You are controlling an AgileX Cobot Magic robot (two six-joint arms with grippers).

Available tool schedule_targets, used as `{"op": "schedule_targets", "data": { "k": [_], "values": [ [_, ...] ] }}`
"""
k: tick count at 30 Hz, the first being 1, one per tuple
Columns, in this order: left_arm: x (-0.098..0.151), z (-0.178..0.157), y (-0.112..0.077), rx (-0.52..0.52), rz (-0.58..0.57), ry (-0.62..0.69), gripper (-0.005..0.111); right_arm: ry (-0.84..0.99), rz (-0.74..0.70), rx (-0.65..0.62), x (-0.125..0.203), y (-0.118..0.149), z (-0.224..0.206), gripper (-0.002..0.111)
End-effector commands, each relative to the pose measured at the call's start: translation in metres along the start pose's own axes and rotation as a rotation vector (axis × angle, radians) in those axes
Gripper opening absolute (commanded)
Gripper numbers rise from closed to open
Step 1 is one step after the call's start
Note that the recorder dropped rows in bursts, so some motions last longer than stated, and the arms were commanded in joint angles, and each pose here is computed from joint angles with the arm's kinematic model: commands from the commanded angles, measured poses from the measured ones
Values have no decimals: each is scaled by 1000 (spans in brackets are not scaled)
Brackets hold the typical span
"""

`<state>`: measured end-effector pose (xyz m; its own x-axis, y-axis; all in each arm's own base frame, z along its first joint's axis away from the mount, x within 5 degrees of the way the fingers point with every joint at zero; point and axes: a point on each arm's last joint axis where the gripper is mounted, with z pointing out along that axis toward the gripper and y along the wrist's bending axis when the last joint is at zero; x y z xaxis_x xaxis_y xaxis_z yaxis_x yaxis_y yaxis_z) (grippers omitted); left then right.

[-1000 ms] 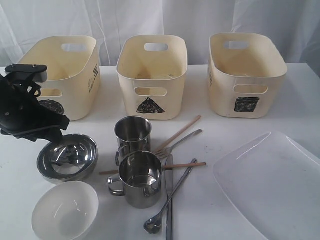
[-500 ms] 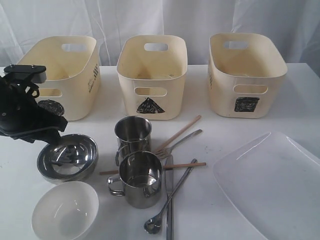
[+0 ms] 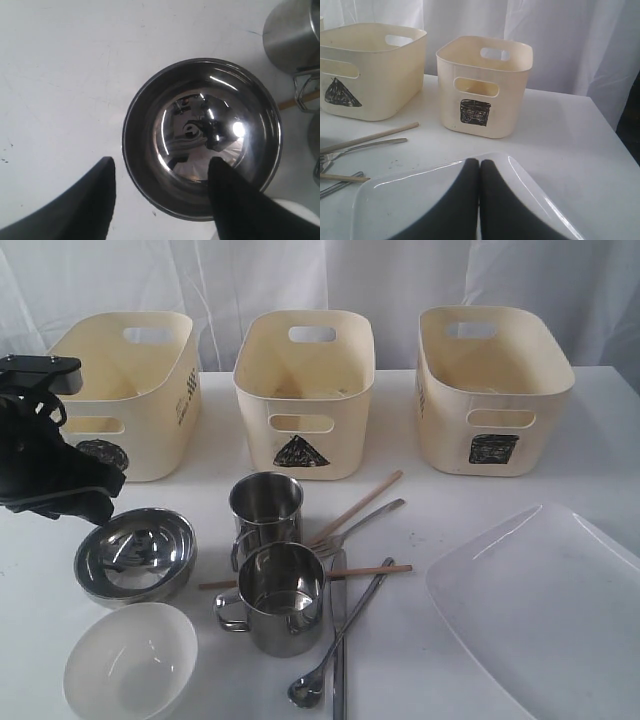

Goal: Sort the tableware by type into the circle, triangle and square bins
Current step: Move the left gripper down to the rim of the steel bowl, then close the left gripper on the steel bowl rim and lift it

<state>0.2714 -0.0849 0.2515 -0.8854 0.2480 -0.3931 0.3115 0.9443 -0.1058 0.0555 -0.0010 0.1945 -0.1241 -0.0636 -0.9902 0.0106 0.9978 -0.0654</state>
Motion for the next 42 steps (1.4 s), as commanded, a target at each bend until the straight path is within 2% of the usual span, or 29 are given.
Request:
{"op": "schedule_targets", "data": {
  "k": [1, 11, 16, 26, 42],
  "values": [
    [1, -4, -3, 10, 9, 11, 59, -2, 2, -1, 0, 0, 0, 0],
    [3, -4, -6, 45, 95, 28, 59, -2, 2, -1, 0, 0, 0, 0],
    [3, -3, -5, 44, 104, 24, 59, -2, 2, -1, 0, 0, 0, 0],
    [3, -4, 12, 4, 72, 27, 59, -2, 2, -1, 0, 0, 0, 0],
    [1, 36, 16, 58, 54, 114, 59, -2, 2, -1, 0, 0, 0, 0]
  ]
}}
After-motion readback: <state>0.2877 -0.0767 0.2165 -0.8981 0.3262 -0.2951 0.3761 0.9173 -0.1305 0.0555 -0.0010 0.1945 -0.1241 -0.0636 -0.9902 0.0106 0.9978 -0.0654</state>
